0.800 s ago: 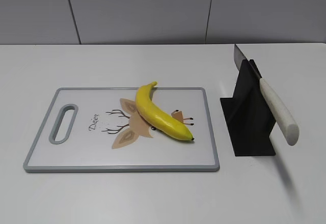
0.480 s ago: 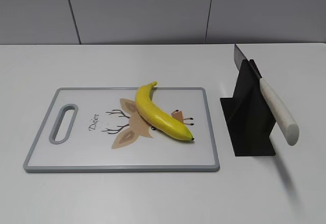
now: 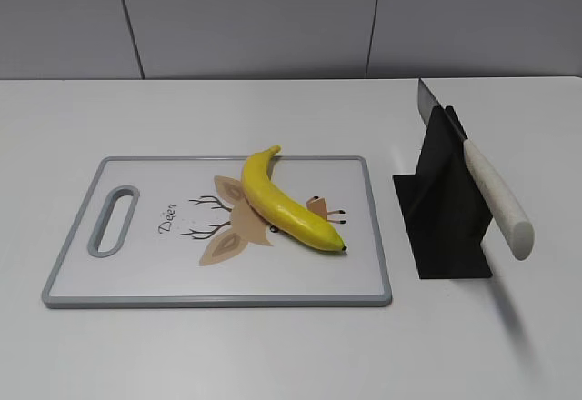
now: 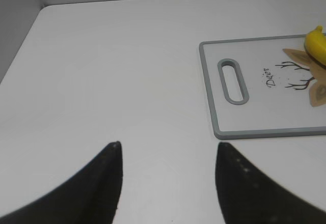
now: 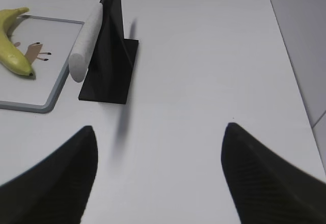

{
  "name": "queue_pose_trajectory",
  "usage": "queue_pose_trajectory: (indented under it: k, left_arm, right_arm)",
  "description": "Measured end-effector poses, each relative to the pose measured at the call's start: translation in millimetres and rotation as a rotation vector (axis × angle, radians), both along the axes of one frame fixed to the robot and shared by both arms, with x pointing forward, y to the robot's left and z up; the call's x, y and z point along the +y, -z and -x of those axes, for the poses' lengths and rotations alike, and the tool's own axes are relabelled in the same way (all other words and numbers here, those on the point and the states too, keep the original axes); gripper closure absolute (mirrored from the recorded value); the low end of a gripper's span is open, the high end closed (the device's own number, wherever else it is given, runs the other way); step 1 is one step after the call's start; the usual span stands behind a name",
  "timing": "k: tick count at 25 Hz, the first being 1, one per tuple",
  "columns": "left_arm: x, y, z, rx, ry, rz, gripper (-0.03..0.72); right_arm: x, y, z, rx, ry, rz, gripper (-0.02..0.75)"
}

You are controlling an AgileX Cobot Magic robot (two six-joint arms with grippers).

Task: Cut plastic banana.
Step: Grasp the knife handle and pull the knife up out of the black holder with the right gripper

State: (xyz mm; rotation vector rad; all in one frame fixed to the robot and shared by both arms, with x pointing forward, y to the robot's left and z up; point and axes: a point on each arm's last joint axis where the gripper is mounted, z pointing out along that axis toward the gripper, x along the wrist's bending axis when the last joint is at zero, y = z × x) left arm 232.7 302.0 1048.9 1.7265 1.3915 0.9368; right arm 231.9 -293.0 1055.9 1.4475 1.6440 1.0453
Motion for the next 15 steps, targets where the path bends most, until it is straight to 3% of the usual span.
queue_pose_trajectory:
  k: [15]
  left_arm:
    - [0.0, 0.0, 0.0, 0.000, 0.000, 0.000, 0.131]
  right_arm:
    - [0.0, 0.0, 0.0, 0.000, 0.000, 0.000, 0.150]
